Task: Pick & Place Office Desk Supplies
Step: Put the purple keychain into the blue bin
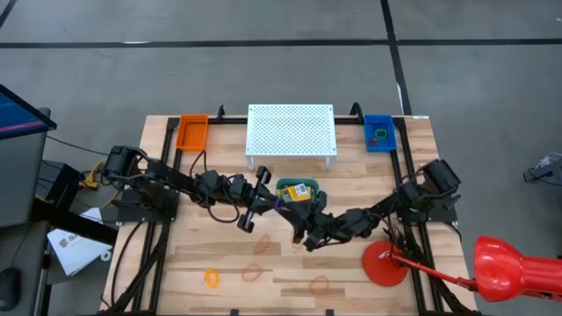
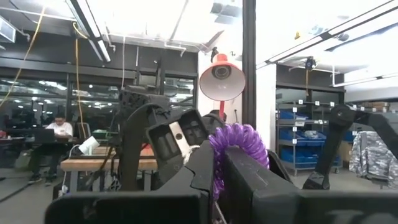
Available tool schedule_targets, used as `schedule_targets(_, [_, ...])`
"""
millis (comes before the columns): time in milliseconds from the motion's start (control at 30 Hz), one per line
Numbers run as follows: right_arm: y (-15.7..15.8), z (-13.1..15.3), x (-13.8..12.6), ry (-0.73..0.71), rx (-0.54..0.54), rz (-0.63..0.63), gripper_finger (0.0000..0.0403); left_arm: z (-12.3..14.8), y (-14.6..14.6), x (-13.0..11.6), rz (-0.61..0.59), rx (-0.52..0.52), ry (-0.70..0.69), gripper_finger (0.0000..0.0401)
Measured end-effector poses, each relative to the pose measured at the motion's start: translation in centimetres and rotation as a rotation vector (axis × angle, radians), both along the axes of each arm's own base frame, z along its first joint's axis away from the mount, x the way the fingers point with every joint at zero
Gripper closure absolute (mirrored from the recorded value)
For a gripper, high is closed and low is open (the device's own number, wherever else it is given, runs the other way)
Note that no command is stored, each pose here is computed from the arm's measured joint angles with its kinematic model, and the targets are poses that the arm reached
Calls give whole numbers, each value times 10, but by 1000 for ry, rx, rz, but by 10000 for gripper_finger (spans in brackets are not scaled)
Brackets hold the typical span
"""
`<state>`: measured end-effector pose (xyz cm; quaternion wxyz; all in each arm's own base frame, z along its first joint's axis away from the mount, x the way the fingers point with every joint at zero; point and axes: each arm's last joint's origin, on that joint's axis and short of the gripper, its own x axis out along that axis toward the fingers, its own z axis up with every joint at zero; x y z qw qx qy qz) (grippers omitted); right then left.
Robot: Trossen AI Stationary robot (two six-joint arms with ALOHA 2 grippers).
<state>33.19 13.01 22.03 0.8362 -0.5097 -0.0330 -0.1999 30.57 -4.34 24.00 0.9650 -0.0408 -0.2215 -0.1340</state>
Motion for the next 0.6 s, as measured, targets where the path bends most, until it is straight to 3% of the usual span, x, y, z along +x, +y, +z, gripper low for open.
schedule_targets(600, [5,6,3,-9,-4,20,289,6,-4,2,12,-20,-22,391])
